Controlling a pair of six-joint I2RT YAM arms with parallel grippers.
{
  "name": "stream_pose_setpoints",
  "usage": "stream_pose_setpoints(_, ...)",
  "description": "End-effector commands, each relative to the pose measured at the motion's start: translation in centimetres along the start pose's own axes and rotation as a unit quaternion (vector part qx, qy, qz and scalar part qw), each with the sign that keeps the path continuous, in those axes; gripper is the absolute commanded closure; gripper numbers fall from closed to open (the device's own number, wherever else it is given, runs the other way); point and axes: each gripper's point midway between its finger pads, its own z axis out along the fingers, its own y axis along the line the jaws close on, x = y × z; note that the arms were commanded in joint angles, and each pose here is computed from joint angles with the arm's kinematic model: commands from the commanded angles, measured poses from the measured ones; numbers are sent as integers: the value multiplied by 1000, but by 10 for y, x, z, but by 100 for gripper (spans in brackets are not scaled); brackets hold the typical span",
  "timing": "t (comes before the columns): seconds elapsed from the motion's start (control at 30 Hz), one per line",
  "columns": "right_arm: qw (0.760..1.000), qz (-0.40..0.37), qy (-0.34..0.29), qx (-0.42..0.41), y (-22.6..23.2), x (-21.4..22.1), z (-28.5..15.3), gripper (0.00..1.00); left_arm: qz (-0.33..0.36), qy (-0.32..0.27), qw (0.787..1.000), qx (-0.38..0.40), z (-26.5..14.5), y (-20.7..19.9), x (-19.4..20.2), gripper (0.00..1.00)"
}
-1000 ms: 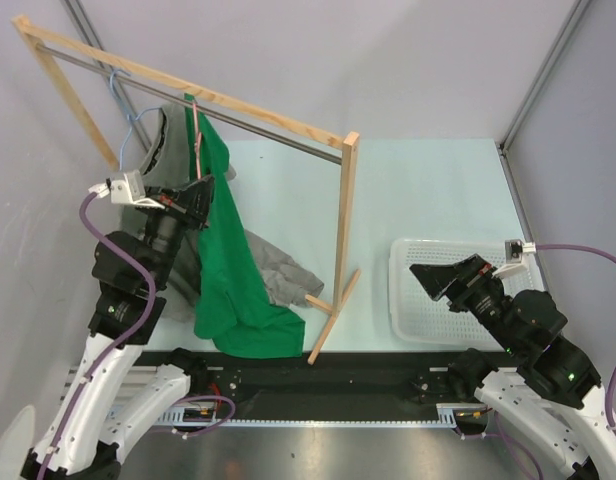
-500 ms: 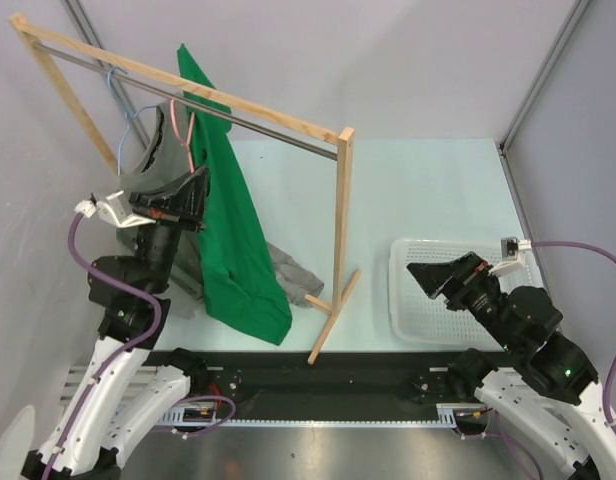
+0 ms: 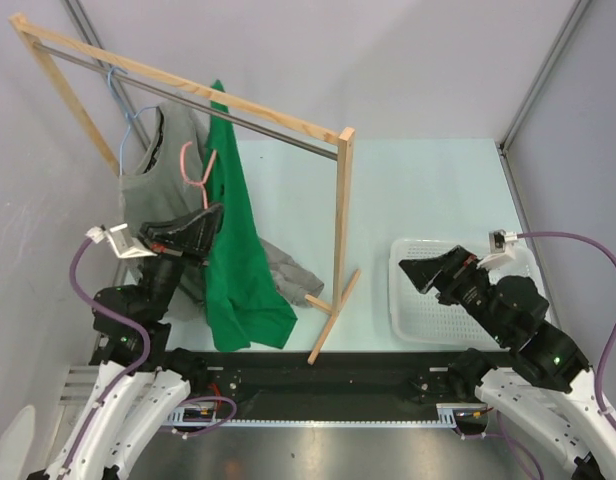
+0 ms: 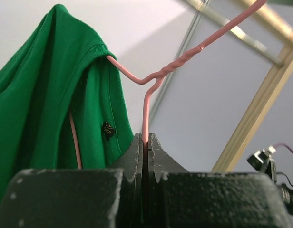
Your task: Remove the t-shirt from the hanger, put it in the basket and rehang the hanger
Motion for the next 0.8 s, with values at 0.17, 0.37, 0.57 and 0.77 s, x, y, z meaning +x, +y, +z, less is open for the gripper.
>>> stream_pose_setpoints(0.17, 999, -31, -18, 2, 11, -15, 15, 1, -97, 82, 991, -35, -6, 25, 65, 100)
stream_pose_setpoints(0.37, 997, -70, -34, 11, 23, -34, 21, 1, -169, 163, 972, -2, 7, 19, 108, 100)
stream_pose_setpoints(0.57, 996, -91, 7, 16, 36, -40, 58, 1, -222, 288, 930, 47, 18, 2, 158, 100)
stream_pose_setpoints(0.77, 990, -67, 96, -77, 58, -24, 104, 7, -240, 313, 916, 74, 23, -18, 169, 99)
